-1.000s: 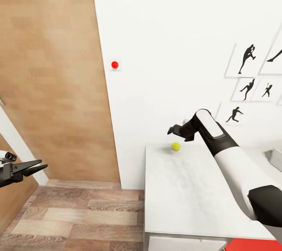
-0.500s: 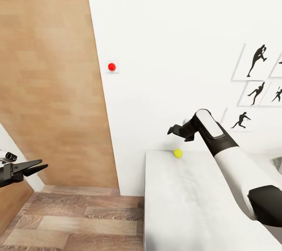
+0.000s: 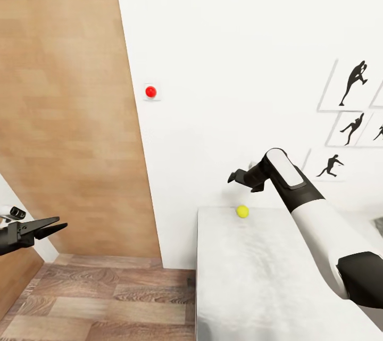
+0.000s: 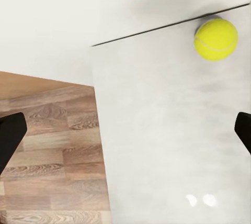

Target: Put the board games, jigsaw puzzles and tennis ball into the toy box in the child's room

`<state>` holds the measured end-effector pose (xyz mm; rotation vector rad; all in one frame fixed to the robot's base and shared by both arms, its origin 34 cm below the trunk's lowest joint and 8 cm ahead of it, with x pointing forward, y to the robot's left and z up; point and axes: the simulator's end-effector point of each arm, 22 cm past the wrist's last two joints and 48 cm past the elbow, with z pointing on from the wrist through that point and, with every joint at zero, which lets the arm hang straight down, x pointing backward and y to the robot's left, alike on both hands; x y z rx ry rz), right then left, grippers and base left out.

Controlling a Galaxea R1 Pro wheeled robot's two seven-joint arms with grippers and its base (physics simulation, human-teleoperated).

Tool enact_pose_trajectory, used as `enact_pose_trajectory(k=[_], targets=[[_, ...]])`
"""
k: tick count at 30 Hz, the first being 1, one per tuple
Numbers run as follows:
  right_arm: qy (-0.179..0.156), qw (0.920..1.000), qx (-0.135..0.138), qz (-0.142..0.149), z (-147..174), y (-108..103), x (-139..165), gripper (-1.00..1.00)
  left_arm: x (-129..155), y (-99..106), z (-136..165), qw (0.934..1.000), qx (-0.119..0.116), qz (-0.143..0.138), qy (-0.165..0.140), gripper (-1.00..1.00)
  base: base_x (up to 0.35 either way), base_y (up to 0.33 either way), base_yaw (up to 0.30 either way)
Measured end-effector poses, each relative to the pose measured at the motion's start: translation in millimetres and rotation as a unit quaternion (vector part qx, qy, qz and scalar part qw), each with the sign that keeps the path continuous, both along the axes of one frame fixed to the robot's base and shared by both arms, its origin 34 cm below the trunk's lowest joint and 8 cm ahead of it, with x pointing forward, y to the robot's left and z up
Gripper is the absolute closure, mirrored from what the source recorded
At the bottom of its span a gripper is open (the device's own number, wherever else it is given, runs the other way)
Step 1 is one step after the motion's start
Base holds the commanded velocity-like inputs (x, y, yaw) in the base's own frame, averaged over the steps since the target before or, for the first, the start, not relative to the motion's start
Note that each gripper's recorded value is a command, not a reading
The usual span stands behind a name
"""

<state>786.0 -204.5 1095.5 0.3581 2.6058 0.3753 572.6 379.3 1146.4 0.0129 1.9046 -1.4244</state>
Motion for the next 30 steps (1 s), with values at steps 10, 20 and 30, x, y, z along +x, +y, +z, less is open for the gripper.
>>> enact_pose_trajectory(k=[10, 20, 30], targets=[[0.006, 1.0000, -0.007, -0.002, -8.1, -2.5, -2.9, -1.00, 0.0, 0.0, -0.1, 1.0000, 0.000, 0.000, 0.000, -1.00, 0.000, 0.000, 0.000], [-0.009, 0.9942, -0.088, -0.061, -24.6, -46.9, 8.4, -1.00, 0.1, 0.2, -0.2, 1.0000, 0.000, 0.000, 0.000, -1.00, 0.000, 0.000, 0.000], [-0.067, 0.9921, -0.087, -0.061, -19.1, -49.3, 31.2, -1.00, 7.2, 3.8, -7.1, 1.0000, 0.004, 0.008, 0.003, -1.00, 0.000, 0.000, 0.000]])
